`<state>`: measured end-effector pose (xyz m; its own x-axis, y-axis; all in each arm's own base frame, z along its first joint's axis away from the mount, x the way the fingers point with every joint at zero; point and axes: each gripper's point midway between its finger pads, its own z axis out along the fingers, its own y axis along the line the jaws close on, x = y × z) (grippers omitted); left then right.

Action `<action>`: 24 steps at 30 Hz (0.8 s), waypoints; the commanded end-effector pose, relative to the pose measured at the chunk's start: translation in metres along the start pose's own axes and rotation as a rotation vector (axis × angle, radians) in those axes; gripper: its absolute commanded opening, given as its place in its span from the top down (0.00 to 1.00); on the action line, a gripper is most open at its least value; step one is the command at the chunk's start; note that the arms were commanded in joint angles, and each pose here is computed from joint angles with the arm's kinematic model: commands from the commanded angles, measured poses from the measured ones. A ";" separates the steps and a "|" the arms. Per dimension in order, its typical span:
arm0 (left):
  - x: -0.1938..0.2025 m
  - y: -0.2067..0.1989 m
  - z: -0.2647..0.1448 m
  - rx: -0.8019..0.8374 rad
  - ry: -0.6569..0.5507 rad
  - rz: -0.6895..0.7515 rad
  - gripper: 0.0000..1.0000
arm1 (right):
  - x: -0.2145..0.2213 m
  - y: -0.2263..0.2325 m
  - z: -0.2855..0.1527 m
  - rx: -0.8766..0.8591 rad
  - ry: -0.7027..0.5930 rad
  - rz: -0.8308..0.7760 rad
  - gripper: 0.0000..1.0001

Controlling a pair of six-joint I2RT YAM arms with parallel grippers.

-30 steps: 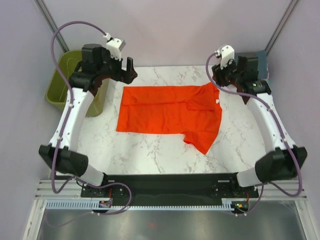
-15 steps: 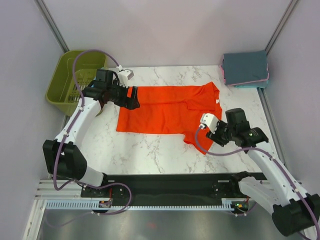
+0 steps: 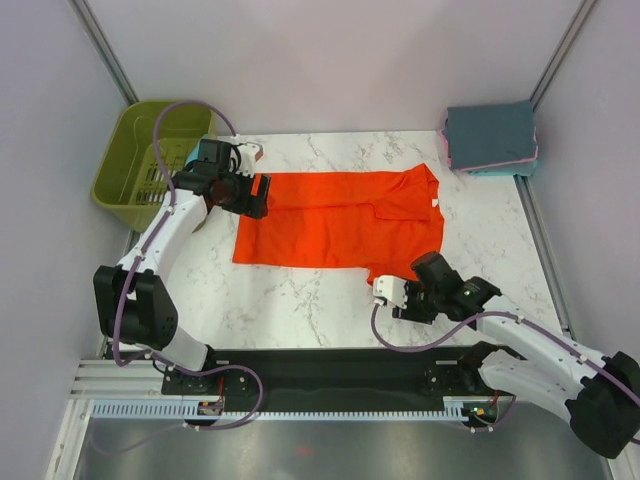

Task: Fold and stack the t-shirts
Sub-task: Fold the tshirt

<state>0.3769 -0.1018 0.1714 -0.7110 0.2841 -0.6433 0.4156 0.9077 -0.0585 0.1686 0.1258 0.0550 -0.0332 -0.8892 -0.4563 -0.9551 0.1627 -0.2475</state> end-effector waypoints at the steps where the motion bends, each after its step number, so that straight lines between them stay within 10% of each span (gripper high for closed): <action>1: -0.007 0.009 -0.008 -0.049 -0.035 0.019 0.12 | -0.017 -0.020 0.004 0.088 -0.053 0.013 0.49; 24: -0.013 0.013 -0.010 -0.077 -0.043 0.008 0.11 | 0.014 0.001 0.031 0.014 0.068 -0.063 0.47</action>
<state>0.3766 -0.0929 0.1663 -0.7224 0.2872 -0.6290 0.3866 0.9219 -0.0231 0.1719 0.1281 0.0256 -0.0213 -0.9164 -0.3998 -0.9575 0.1338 -0.2556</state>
